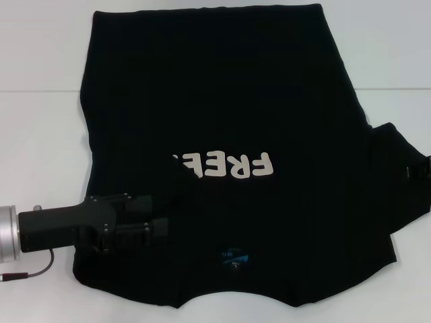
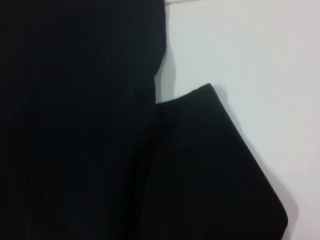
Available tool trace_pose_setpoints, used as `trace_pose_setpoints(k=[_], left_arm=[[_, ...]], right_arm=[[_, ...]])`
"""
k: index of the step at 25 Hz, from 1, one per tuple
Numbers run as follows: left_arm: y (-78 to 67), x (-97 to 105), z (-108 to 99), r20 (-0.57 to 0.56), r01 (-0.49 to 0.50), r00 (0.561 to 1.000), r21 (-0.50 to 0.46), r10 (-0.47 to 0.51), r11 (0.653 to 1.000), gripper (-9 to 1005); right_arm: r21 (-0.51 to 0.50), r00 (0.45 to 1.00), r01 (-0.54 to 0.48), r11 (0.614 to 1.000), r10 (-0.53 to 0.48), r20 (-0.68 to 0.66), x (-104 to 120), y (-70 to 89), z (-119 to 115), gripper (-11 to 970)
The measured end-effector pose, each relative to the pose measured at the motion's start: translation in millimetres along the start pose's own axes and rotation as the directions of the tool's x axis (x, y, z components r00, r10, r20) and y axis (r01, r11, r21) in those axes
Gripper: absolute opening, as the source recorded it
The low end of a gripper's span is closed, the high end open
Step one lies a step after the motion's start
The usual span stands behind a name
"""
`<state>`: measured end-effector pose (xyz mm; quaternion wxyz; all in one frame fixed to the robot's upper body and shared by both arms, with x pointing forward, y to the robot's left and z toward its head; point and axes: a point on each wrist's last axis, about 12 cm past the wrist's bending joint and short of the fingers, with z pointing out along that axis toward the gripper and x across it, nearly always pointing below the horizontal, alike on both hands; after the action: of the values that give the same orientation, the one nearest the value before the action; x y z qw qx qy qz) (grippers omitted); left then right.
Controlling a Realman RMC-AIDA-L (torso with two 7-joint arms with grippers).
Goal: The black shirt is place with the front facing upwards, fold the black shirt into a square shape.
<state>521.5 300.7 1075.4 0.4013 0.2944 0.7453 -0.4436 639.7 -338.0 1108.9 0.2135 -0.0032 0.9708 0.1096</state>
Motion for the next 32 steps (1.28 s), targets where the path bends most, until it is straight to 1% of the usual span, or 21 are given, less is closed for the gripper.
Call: trace_pose_setpoints(k=[2, 8, 19, 27, 32], left_arm=[[0.1, -0.3, -0.1, 0.0, -0.001, 1.0, 0.0, 0.001, 1.0, 767], [0.2, -0.7, -0.2, 0.0, -0.003, 1.0, -0.001, 0.003, 1.0, 768], [0.1, -0.1, 0.1, 0.0, 0.0, 1.0, 0.0, 0.0, 1.0, 769], [0.1, -0.1, 0.0, 0.0, 0.0, 1.0, 0.0, 0.0, 1.0, 769], [0.3, 0.0, -0.8, 0.0, 0.0, 1.0, -0.002, 0.0, 1.0, 770]], right_arm=[[0.007, 1.0, 0.004, 1.0, -0.004, -0.008, 0.3, 0.7, 0.5, 860], [0.027, 1.0, 0.006, 1.0, -0.005, -0.021, 1.1, 0.6, 0.8, 636], [0.029, 1.0, 0.021, 0.999, -0.02, -0.021, -1.5, 3.8, 0.4, 387], [0.029, 0.999, 0.032, 0.999, -0.031, -0.022, -1.7, 3.9, 0.1, 52], [0.019, 1.0, 0.03, 0.999, -0.03, -0.01, -1.4, 1.9, -1.3, 30]])
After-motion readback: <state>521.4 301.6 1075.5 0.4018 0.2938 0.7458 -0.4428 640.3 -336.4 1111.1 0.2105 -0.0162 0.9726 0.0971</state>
